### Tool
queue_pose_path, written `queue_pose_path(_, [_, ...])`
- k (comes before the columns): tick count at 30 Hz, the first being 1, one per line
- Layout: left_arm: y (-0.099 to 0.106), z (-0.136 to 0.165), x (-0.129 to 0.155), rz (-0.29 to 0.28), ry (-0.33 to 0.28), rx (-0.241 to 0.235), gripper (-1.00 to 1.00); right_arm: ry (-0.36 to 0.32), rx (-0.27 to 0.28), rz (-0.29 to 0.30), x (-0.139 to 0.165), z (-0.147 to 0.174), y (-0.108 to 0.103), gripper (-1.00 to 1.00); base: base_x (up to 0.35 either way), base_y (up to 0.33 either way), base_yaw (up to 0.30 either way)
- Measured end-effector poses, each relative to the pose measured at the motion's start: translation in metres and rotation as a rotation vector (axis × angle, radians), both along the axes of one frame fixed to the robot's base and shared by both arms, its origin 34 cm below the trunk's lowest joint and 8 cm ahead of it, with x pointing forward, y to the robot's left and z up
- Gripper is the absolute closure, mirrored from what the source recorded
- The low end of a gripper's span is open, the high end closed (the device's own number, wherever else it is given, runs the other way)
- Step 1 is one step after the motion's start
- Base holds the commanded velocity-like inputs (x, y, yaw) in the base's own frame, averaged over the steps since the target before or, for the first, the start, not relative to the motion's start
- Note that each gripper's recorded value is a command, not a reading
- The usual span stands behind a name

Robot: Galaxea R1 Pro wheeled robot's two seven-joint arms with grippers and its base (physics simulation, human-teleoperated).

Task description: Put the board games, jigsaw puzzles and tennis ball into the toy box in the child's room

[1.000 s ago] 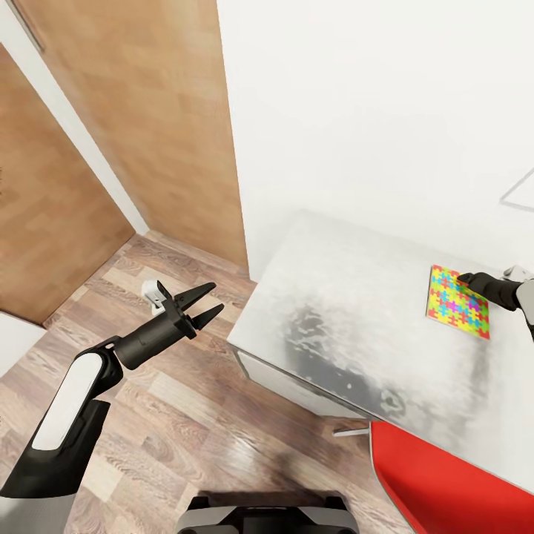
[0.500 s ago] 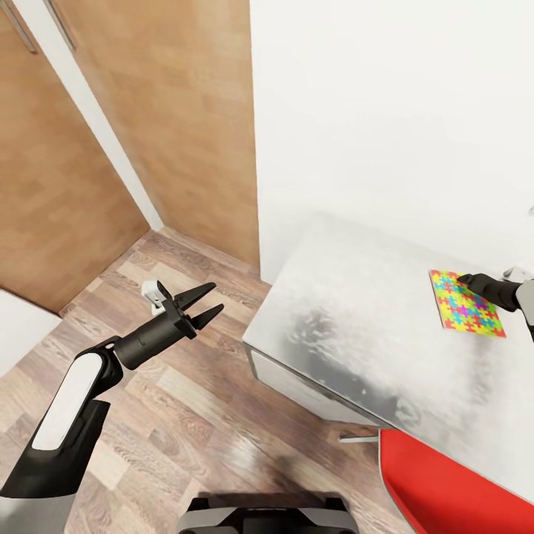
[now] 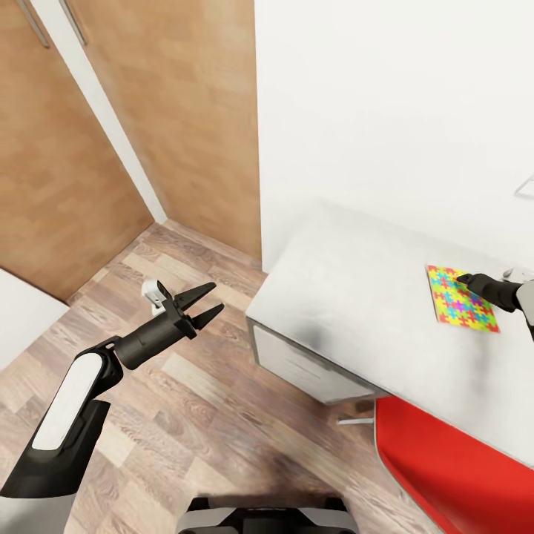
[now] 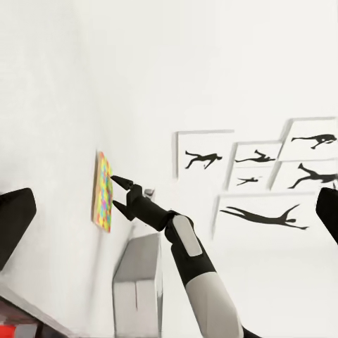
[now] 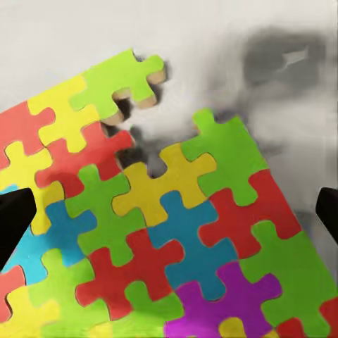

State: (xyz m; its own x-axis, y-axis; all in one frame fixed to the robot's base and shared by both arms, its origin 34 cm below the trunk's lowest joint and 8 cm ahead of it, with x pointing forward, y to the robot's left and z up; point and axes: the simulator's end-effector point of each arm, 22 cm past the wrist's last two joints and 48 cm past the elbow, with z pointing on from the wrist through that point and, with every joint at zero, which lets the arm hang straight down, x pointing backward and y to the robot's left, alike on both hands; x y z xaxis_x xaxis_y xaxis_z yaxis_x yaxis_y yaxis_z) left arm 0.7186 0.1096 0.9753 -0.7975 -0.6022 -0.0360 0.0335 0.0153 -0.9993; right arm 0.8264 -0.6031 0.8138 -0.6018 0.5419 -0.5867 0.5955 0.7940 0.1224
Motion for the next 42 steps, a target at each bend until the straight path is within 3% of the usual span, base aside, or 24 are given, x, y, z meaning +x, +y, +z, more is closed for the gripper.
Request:
queue_pose_path(17, [0.000, 0.000, 0.000, 0.000, 0.000, 0.000, -1.00, 0.000, 0.002, 0.000, 0.000, 0.000, 0.000, -1.00, -0.286, 0.000, 0.001])
queue_pose_path(25, [-0.001, 0.001, 0.000, 0.000, 0.000, -0.002, -1.00, -0.018, 0.037, 0.037, 0.004, 0.000, 0.009, -1.00, -0.064, 0.000, 0.000])
queue_pose_path(31, [-0.001, 0.001, 0.000, 0.000, 0.000, -0.003, -1.00, -0.042, 0.095, 0.092, 0.014, 0.010, 0.026, -1.00, -0.018, 0.000, 0.000])
queue_pose_path(42, [-0.002, 0.001, 0.000, 0.001, 0.000, -0.005, -1.00, -0.042, 0.120, 0.113, 0.016, 0.014, 0.033, -1.00, -0.005, 0.000, 0.030])
